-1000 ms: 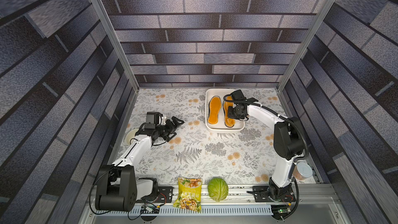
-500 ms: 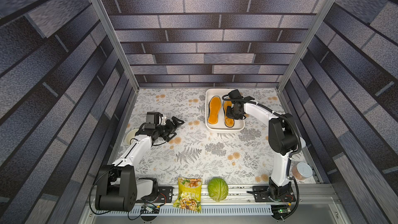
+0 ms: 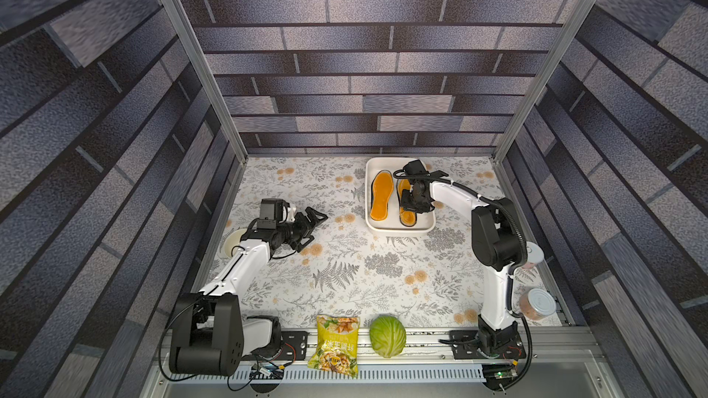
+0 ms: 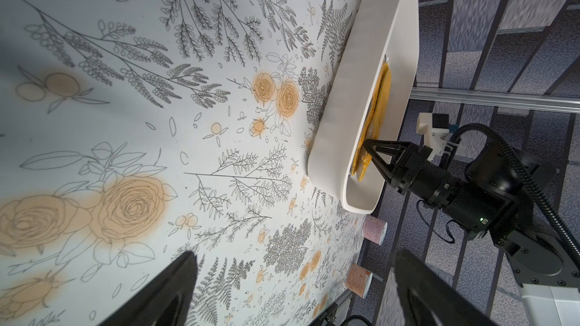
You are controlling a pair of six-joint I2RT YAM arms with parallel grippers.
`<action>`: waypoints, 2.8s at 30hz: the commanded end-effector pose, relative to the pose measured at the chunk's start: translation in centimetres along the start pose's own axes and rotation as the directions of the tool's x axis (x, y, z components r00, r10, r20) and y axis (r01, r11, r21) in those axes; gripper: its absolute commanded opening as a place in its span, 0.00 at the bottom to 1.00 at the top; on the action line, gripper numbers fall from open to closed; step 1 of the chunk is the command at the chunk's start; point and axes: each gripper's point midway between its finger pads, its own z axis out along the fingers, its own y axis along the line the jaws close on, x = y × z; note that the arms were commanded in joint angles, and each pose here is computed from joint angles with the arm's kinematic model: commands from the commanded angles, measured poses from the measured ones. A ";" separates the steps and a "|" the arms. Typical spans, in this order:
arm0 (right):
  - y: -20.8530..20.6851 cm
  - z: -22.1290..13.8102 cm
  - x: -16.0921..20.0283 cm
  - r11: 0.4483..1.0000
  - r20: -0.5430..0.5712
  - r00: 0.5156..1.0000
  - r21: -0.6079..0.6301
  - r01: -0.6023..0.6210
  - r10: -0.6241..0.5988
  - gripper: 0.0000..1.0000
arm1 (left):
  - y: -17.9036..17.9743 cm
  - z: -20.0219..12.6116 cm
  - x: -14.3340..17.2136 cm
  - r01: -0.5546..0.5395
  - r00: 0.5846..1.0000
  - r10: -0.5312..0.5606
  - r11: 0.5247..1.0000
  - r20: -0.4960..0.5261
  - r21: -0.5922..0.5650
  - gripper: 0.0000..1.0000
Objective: Put the insoles into the storage box
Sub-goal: Place the insole in the storage box, then reset both arms
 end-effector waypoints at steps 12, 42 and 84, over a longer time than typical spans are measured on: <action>0.0 0.3 -0.3 0.999 -0.009 1.000 0.035 0.009 -0.009 0.44 | -1.0 -0.4 -0.5 -0.035 0.999 0.035 0.999 0.013 0.014 1.00; 4.5 -2.1 -2.1 0.981 0.038 0.999 -0.194 -0.005 0.013 0.67 | -0.8 -0.4 -0.4 -0.032 0.999 0.031 0.999 0.016 0.011 1.00; -9.9 -18.9 -1.0 0.987 0.587 0.797 0.026 0.160 -0.144 0.71 | -4.6 -6.1 -6.7 -0.410 0.805 0.433 0.900 0.405 -0.148 1.00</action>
